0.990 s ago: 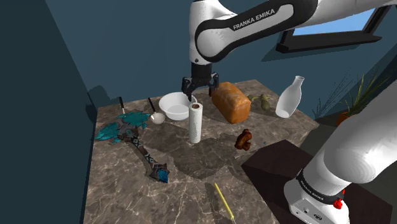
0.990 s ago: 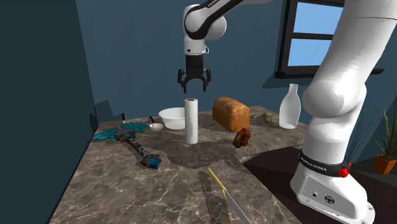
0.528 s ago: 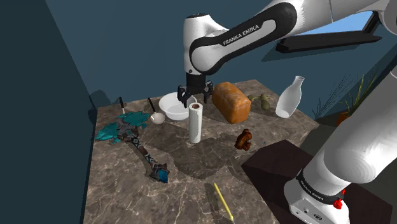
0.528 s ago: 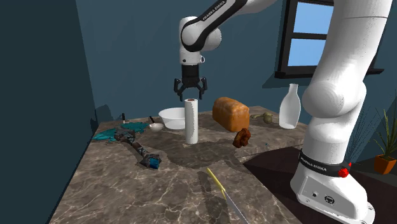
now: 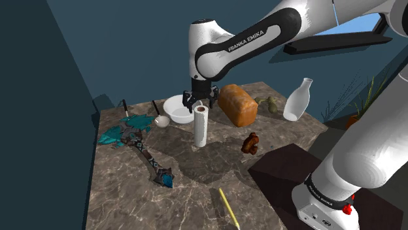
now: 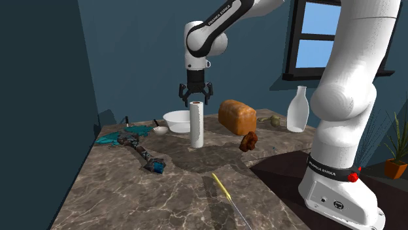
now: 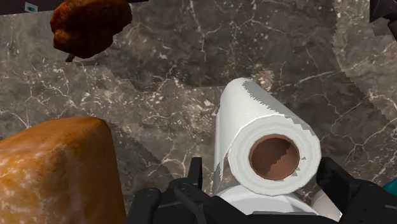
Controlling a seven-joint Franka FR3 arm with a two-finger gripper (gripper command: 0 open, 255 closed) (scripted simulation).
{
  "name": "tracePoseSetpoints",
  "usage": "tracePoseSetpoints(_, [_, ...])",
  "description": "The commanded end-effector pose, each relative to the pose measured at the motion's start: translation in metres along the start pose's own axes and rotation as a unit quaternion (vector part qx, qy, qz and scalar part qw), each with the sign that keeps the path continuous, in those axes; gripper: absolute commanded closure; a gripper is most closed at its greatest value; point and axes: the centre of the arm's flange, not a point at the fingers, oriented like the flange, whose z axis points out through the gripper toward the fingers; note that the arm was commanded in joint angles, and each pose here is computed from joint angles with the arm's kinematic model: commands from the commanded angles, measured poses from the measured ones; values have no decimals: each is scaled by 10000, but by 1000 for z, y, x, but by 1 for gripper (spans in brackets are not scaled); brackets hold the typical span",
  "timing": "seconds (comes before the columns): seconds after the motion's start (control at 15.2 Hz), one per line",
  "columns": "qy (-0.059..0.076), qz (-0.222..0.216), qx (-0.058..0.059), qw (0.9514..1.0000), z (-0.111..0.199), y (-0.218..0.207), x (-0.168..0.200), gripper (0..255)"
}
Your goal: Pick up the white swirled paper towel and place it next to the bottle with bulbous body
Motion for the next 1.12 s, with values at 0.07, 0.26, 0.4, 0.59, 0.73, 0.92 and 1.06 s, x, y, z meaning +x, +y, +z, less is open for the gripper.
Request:
tracePoseSetpoints(0.07, [0, 0, 0, 10000, 0, 0, 0, 255])
tracePoseSetpoints(0.26, [0, 0, 0, 10000, 0, 0, 0, 255])
tracePoseSetpoints(0.4, [0, 0, 0, 10000, 0, 0, 0, 255])
tracePoseSetpoints(0.59, [0, 0, 0, 10000, 0, 0, 0, 255])
tracePoseSetpoints(0.73, [0, 0, 0, 10000, -5, 0, 0, 255])
tracePoseSetpoints(0.92, [0, 0, 0, 10000, -21, 0, 1, 255])
tracePoseSetpoints(1.06, [0, 0, 0, 10000, -32, 1, 1, 255])
